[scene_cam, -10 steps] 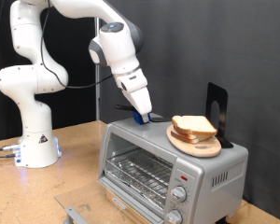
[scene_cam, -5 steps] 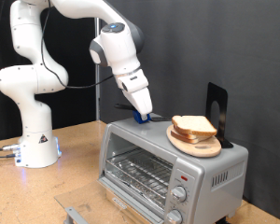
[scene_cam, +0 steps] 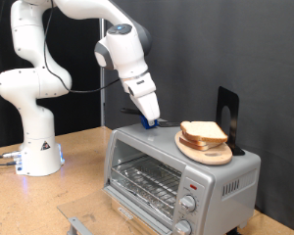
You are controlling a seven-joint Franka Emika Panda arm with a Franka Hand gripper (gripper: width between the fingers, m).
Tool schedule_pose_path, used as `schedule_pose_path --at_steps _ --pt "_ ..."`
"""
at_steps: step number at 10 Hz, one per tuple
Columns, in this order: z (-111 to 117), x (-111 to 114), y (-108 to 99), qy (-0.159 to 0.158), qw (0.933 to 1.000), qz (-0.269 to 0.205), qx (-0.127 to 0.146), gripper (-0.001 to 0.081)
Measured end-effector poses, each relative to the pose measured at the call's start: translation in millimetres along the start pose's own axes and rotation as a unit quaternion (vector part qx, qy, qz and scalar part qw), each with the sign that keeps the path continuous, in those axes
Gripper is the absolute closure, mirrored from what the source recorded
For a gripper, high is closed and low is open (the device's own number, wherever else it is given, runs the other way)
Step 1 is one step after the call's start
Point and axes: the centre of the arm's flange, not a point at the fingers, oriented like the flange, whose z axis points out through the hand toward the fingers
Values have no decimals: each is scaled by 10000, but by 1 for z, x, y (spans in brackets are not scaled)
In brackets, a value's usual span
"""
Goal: Make a piece of toast with the oven
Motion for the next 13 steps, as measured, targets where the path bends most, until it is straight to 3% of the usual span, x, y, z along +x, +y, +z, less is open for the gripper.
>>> schedule_pose_path --at_steps 5,7,10,13 --pt "-63 3 -3 166 9984 65 539 416" --pt "-61 3 0 353 9974 226 588 415" --pt "-87 0 30 1129 9797 1306 1015 415" --pt "-112 -12 81 1402 9650 1983 992 415"
